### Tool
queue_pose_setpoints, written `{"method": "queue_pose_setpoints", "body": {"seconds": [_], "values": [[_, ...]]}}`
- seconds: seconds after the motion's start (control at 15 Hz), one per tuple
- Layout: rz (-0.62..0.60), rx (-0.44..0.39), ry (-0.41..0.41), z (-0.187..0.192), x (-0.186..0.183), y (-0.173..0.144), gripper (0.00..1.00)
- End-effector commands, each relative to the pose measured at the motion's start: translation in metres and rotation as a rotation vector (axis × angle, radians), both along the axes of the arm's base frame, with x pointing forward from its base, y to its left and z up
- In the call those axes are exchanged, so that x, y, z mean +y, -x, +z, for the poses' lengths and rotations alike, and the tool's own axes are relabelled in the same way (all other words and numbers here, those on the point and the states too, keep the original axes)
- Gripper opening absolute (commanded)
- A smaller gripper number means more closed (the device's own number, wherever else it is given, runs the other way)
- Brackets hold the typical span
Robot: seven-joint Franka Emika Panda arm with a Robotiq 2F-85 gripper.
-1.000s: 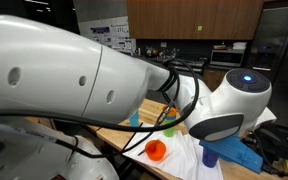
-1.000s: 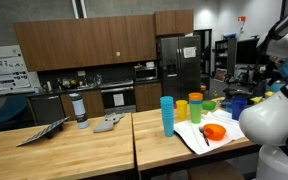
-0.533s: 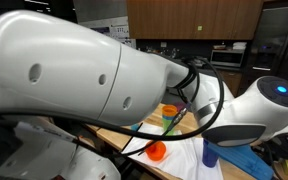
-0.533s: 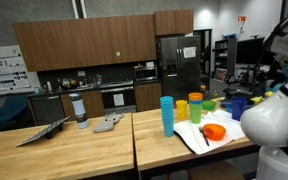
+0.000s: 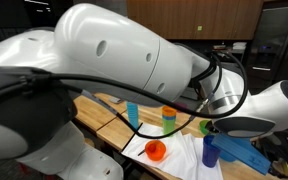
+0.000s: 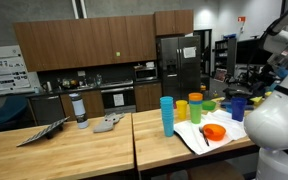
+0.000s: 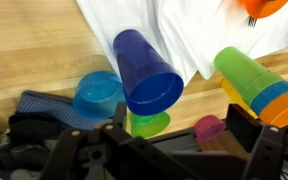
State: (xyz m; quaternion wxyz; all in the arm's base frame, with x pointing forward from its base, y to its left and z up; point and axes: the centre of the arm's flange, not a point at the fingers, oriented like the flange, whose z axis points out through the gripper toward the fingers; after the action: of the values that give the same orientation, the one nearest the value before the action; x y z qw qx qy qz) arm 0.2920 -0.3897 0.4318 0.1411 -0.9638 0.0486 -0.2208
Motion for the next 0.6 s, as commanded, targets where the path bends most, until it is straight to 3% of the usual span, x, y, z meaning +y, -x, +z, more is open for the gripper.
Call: {"method": "queue_pose_setpoints", "body": {"seconds": [0.0, 0.07, 0.27, 0.47, 0.53], "values": [[0.092, 0.074, 0.028, -0.004, 0.0, -0.039, 1.0], [0.148, 0.079, 0.045, -0.006, 0.009, -0.086, 1.0], [0.219, 0.125, 0.086, -0.014, 0.026, -0.111, 1.0], [0.268, 0.211, 0.183, -0.022, 0.036, -0.137, 1.0], [0.233, 0.241, 0.191, -0.029, 0.054, -0.14, 1.0]]}}
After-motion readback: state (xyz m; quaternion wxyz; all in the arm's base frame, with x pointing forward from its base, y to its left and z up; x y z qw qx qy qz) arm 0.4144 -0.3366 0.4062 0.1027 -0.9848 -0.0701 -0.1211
